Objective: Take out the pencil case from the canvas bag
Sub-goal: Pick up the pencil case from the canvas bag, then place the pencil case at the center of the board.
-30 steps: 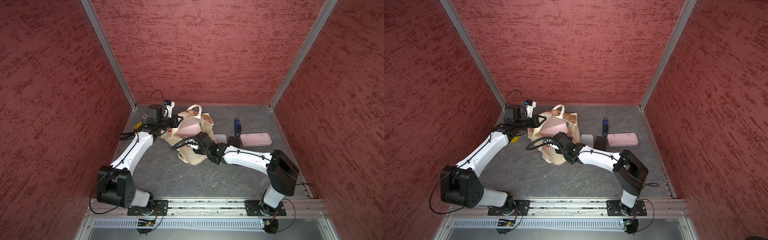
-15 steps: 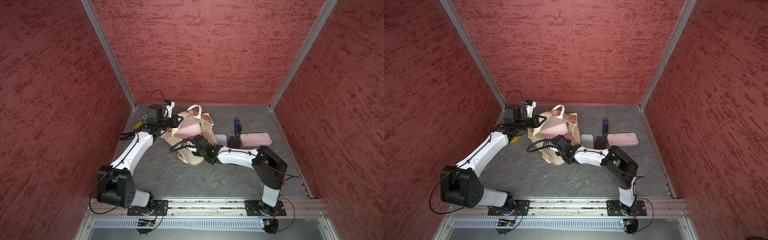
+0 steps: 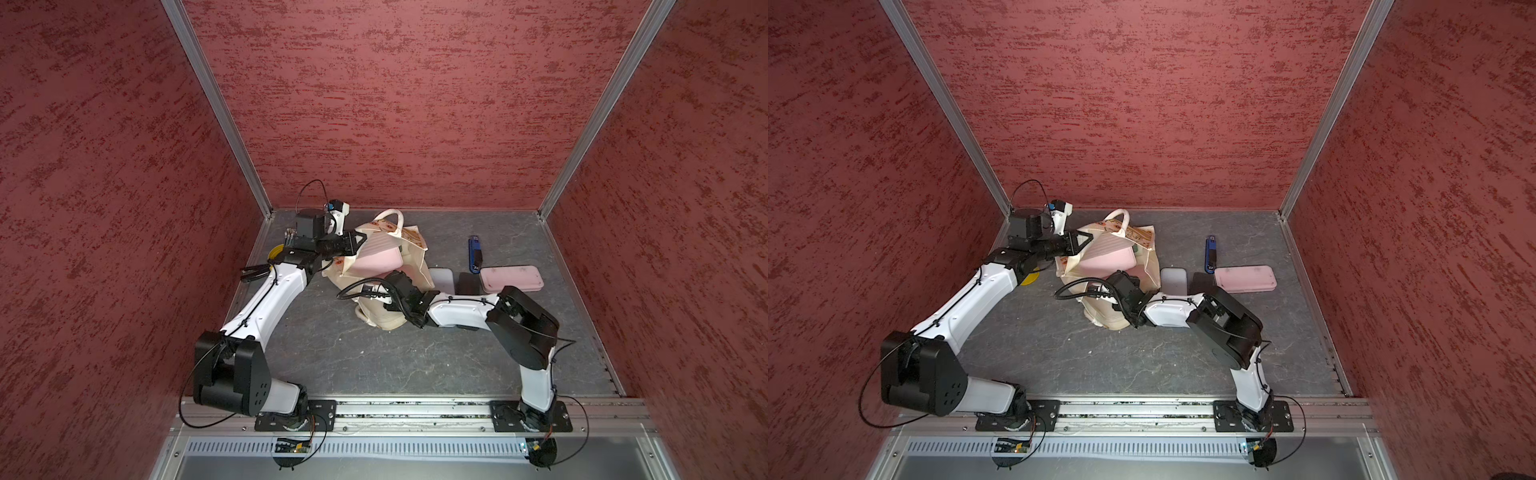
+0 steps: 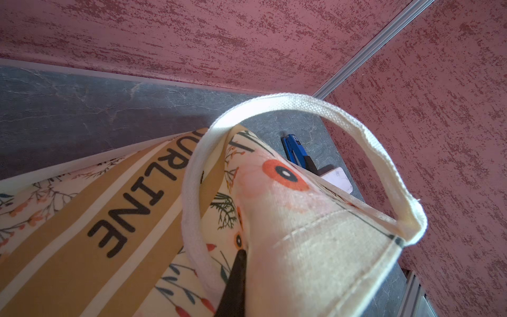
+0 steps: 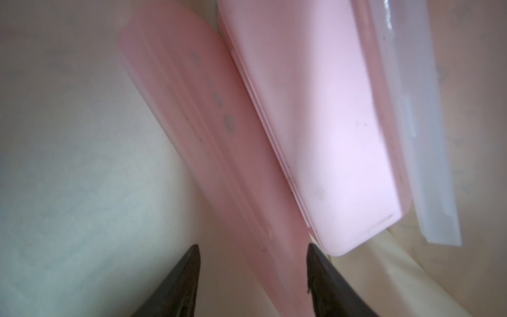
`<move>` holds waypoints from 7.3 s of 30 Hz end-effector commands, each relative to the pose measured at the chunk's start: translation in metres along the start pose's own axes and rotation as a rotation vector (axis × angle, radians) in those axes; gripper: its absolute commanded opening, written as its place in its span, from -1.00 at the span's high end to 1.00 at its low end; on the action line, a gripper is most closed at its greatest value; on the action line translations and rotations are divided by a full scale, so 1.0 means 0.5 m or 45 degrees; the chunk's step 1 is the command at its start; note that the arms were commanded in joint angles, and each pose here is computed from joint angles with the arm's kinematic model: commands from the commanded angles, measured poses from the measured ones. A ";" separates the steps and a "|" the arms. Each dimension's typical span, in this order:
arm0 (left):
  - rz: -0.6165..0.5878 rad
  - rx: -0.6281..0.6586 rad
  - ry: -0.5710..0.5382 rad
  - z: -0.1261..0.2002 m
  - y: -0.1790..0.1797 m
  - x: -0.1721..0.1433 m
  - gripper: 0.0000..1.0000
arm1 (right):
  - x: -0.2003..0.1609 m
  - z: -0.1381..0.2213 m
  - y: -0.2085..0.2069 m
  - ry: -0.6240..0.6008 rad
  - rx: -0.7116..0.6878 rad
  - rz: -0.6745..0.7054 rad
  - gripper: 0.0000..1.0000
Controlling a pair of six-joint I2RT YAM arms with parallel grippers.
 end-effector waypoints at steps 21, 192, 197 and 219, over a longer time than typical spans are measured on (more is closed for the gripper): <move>0.018 -0.021 -0.003 0.008 0.003 0.007 1.00 | 0.007 -0.063 -0.025 -0.071 -0.100 0.081 -0.05; 0.020 0.072 -0.025 0.013 0.025 0.010 1.00 | -0.619 0.384 0.102 -0.381 -0.800 -3.292 1.00; 0.006 0.079 -0.037 0.016 0.023 0.010 1.00 | -0.626 0.377 0.094 -0.340 -0.799 -3.284 1.00; -0.006 0.092 -0.056 0.019 0.023 0.011 1.00 | -0.664 0.349 0.127 -0.312 -0.896 -3.380 0.84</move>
Point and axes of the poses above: each gripper's point midway between its finger pads, its own z axis back along the fingers, its own y axis along the line the jaws close on, x = y × z, the point moved 9 cm from there along z, back along the fingers, and after that the axes turned 14 degrees about z, right-handed, at the moved point
